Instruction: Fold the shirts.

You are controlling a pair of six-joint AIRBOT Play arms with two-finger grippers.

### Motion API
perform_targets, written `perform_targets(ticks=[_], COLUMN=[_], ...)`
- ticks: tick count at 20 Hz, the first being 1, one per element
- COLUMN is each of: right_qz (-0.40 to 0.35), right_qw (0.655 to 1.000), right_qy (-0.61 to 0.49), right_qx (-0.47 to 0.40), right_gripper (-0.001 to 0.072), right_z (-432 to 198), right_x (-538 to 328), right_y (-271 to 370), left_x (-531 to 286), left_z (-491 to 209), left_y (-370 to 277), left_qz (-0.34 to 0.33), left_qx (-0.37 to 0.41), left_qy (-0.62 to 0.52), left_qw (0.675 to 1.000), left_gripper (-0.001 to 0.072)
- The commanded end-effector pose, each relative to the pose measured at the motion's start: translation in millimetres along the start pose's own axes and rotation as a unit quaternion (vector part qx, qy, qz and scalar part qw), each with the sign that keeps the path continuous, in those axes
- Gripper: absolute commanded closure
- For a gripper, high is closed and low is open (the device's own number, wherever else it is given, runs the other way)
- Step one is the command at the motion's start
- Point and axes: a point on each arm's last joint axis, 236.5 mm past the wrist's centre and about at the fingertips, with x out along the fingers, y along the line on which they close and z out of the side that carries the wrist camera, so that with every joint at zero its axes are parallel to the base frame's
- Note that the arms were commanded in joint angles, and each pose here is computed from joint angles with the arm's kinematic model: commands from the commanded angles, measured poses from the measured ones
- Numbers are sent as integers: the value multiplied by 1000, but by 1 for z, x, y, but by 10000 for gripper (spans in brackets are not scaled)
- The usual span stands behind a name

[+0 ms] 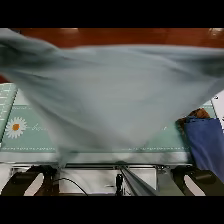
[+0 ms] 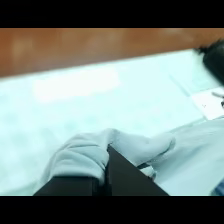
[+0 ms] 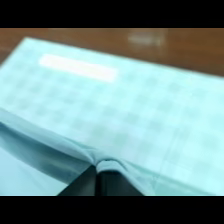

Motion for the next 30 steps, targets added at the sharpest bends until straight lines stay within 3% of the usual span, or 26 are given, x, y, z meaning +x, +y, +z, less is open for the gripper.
perform_targets(ticks=[1, 3, 9, 13, 14, 15, 16, 17, 21, 25, 27, 30], right_qz=[-40, -67, -85, -49, -41, -29, -17, -10, -30, -124, -148, -99], right_qw=[995, 989, 974, 963, 960, 955, 952, 948, 929, 916, 904, 892], right_qy=[79, 112, 146, 177, 182, 186, 189, 198, 290, 308, 272, 225], right_qx=[45, 67, 151, 196, 211, 229, 240, 247, 228, 223, 296, 379], right_gripper=[695, 695, 694, 694, 666, 380, 60, 81, 86, 86, 86, 86], right_z=[-39, -44, -47, -59, -62, -63, -62, -63, -93, -129, -162, -214], right_x=[80, 128, 270, 327, 334, 337, 336, 328, 246, 157, 138, 146], right_y=[-51, -83, -143, -145, -145, -144, -144, -148, -193, -253, -270, -249], left_x=[97, 150, 264, 296, 296, 294, 288, 277, 197, 124, 99, 85], left_z=[-77, -103, -136, -163, -164, -163, -163, -165, -187, -248, -296, -351], left_y=[68, 88, 130, 141, 142, 143, 144, 149, 210, 240, 236, 214], left_qz=[16, 18, 40, 36, 34, 33, 30, 32, 87, 117, 119, 89], left_qx=[-109, -149, -163, -177, -178, -179, -179, -173, -184, -292, -331, -380], left_qy=[78, 85, 124, 183, 191, 196, 209, 233, 338, 373, 391, 403], left_qw=[991, 985, 978, 967, 965, 964, 961, 957, 919, 873, 850, 828], left_gripper=[679, 679, 679, 678, 664, 524, 116, 3, 4, 4, 5, 5])
